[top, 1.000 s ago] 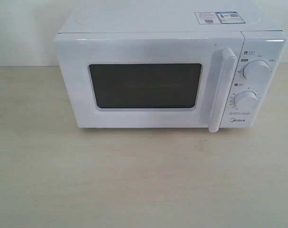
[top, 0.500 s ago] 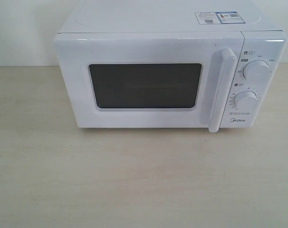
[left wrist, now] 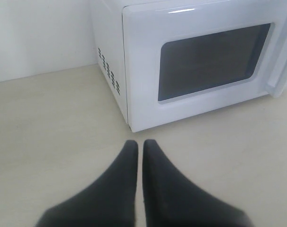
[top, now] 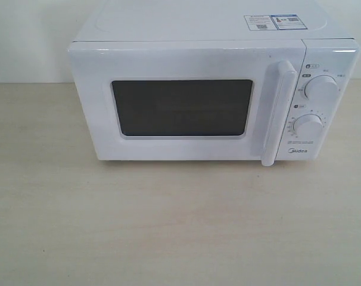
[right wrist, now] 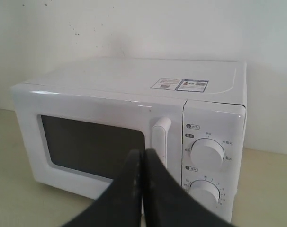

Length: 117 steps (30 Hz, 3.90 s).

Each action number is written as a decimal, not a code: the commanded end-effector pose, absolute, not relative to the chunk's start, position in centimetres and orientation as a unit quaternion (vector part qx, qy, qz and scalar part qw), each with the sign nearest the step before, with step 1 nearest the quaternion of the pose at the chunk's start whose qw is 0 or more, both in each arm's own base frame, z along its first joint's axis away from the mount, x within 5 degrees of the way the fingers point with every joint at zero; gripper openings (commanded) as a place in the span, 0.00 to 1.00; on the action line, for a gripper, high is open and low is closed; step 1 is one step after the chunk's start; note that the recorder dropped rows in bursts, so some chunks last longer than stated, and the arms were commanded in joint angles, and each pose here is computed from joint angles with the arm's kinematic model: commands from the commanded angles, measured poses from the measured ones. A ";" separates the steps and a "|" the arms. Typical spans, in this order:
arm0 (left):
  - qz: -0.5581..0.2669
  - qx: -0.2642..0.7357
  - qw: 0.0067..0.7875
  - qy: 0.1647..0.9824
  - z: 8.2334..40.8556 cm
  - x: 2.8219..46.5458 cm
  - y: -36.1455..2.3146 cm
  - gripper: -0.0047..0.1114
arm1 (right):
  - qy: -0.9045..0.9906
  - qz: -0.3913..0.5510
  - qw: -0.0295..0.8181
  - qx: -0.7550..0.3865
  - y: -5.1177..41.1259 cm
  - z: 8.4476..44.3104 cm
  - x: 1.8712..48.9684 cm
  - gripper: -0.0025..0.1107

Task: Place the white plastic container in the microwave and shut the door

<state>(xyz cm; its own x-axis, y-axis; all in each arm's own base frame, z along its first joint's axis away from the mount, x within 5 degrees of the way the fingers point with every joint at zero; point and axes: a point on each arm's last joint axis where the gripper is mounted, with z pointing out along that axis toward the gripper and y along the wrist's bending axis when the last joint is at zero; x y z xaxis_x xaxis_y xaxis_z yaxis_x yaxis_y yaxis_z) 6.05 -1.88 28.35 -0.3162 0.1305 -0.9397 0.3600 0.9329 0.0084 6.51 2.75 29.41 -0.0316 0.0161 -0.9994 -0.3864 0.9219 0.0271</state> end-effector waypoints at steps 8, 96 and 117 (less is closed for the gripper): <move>-0.102 0.152 0.569 0.802 28.4 6.1 -1.9 0.08 | 0.732 0.130 0.652 -0.147 2.9 26.5 6.9 0.02; -0.126 -0.074 0.667 0.731 22.9 7.2 -0.6 0.08 | 0.789 0.006 0.615 0.008 0.0 18.3 5.4 0.02; -0.056 0.004 0.689 0.722 20.1 5.6 -0.5 0.08 | 0.789 0.006 0.615 0.008 0.0 18.3 5.4 0.02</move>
<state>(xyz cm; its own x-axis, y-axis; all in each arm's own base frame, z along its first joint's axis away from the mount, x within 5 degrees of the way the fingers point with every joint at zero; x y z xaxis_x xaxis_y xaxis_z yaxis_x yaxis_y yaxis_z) 5.68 -0.49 20.75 -0.0016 -0.0879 -0.9961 0.0888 0.9922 -0.0877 5.39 0.08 18.25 -0.2524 0.0243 -0.9673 -0.0027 0.9997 0.0258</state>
